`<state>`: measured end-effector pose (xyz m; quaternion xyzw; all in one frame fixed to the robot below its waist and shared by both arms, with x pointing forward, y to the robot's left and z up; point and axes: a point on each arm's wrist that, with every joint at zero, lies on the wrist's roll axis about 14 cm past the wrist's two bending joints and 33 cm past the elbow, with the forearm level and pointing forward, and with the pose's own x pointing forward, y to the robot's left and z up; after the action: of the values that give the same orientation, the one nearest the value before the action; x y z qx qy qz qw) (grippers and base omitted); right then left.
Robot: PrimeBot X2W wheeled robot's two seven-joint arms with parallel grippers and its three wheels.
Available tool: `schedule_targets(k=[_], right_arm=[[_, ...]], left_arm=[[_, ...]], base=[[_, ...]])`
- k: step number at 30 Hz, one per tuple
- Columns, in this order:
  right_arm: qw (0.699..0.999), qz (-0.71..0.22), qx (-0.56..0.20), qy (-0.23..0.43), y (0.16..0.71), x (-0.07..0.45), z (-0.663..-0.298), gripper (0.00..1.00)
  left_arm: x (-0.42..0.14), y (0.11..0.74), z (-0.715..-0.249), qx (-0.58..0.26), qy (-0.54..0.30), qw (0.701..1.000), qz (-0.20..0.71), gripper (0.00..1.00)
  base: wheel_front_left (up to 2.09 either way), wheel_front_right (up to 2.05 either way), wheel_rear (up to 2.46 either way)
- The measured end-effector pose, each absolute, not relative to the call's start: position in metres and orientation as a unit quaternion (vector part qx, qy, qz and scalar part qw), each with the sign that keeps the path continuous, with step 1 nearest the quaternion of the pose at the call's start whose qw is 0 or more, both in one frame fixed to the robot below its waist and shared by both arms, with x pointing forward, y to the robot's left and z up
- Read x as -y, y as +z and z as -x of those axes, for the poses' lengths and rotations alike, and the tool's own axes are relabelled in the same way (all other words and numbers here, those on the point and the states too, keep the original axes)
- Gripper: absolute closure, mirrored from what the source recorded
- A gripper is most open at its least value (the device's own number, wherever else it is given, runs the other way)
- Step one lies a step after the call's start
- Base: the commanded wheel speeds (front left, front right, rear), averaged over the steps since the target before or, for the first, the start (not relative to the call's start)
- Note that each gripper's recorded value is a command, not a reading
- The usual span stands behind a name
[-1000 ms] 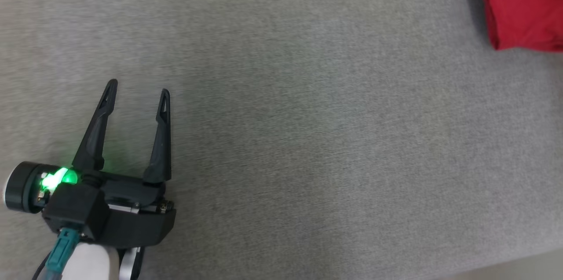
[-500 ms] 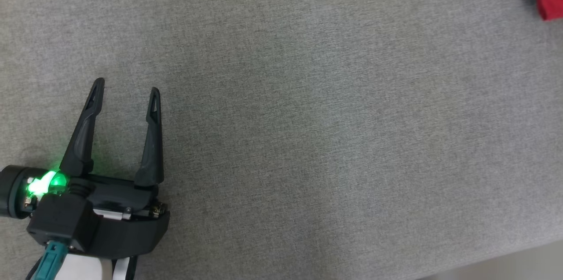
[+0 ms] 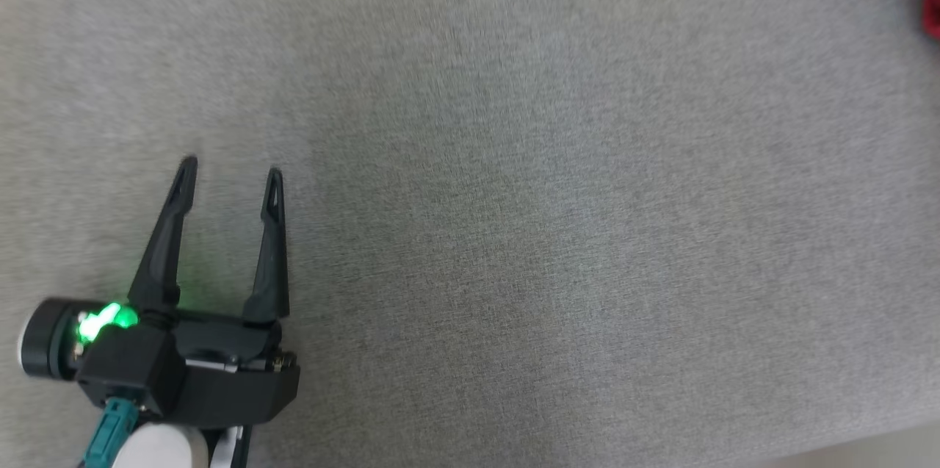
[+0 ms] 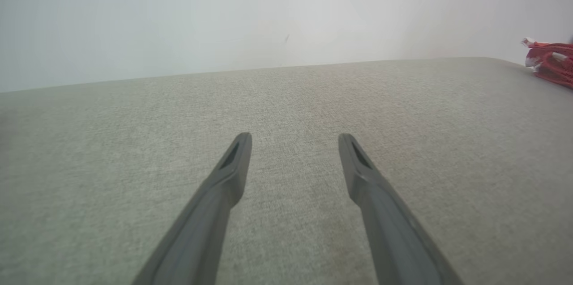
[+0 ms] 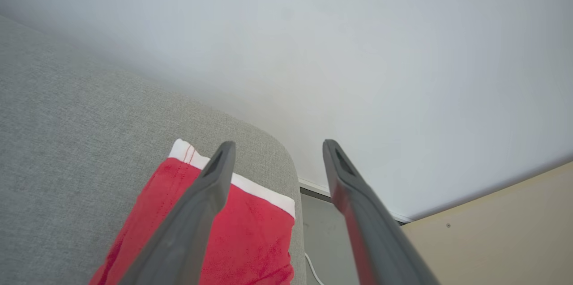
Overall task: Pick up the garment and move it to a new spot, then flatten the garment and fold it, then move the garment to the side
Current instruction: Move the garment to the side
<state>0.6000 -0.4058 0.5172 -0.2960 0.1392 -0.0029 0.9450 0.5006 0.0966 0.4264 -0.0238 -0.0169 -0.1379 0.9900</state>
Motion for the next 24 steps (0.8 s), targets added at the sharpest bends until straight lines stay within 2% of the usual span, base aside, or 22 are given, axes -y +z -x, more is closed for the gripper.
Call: schedule_targets(k=[11, 24], right_arm=[[0.978, 0.200, -0.009, 0.053, 0.572, 0.327, -0.582, 0.00], [0.990, 0.088, 0.047, 0.104, 0.558, 0.242, -0.498, 0.00]], left_arm=[[-0.124, 0.466, -0.464, 0.030, -0.095, 0.995, 0.021, 0.00], [-0.173, 0.520, -0.408, 0.074, -0.024, 0.997, 0.004, 0.00]], base=[[0.00, 0.00, 0.00], [0.00, 0.00, 0.00]])
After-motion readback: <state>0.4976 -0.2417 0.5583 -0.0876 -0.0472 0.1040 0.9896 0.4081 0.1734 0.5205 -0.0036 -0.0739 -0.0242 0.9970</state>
